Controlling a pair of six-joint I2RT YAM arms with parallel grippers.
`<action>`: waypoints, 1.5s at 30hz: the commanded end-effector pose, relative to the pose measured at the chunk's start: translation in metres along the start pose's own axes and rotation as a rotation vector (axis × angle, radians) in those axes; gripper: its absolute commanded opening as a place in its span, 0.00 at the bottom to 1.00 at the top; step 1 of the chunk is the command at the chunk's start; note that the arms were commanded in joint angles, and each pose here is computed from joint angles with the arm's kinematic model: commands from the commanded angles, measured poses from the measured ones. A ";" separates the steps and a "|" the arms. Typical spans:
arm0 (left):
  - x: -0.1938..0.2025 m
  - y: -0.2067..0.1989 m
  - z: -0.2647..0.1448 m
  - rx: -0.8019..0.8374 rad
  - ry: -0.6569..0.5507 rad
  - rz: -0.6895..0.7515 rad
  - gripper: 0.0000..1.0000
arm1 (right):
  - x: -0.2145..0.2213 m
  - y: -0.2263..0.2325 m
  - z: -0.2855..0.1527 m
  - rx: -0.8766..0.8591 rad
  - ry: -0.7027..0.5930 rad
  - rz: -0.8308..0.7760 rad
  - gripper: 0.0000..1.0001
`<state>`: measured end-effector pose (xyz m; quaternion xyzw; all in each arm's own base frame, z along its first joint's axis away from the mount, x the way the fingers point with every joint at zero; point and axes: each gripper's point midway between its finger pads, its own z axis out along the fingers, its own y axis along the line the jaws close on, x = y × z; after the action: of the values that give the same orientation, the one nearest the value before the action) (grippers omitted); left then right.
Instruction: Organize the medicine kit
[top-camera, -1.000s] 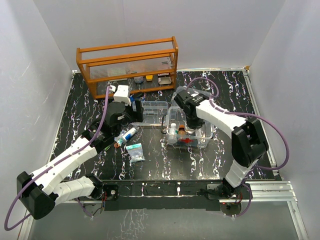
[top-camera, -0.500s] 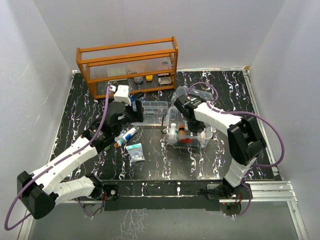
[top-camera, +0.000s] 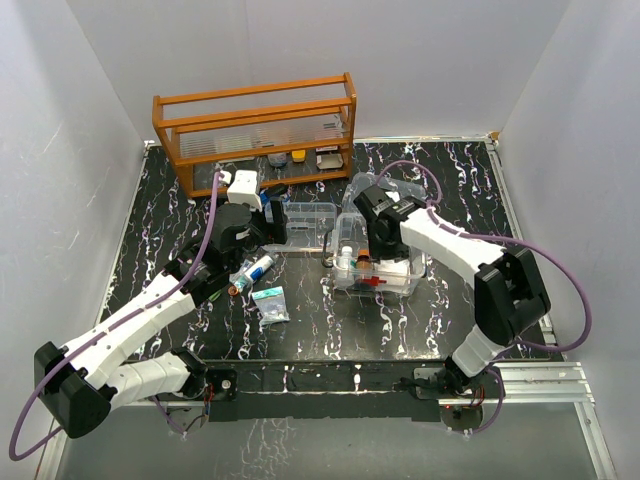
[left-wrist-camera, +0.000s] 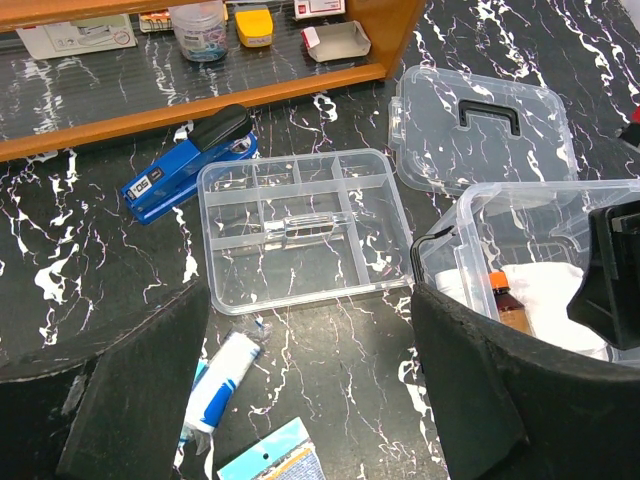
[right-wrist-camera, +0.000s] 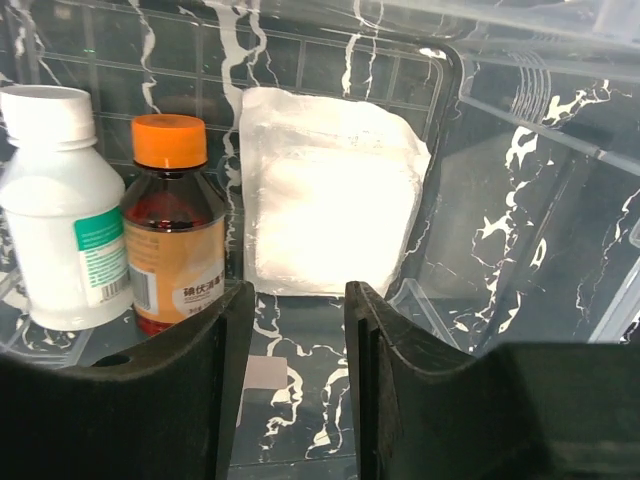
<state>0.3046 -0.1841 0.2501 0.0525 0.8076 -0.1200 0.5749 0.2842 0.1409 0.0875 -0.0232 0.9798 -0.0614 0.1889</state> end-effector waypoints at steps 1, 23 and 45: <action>-0.007 0.003 -0.002 -0.013 -0.021 -0.011 0.80 | -0.015 0.009 -0.010 -0.060 -0.077 0.048 0.40; 0.049 0.006 -0.010 -0.036 0.190 -0.084 0.84 | -0.045 0.014 -0.050 -0.197 -0.301 0.204 0.36; 0.229 0.039 -0.061 -0.227 0.673 -0.436 0.63 | -0.063 0.031 -0.109 -0.483 -0.533 0.248 0.42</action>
<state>0.1930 -0.1382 0.0630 -0.1176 0.9465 -0.1067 0.2808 0.2951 0.1812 0.1820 0.0333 0.9050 0.1647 0.3908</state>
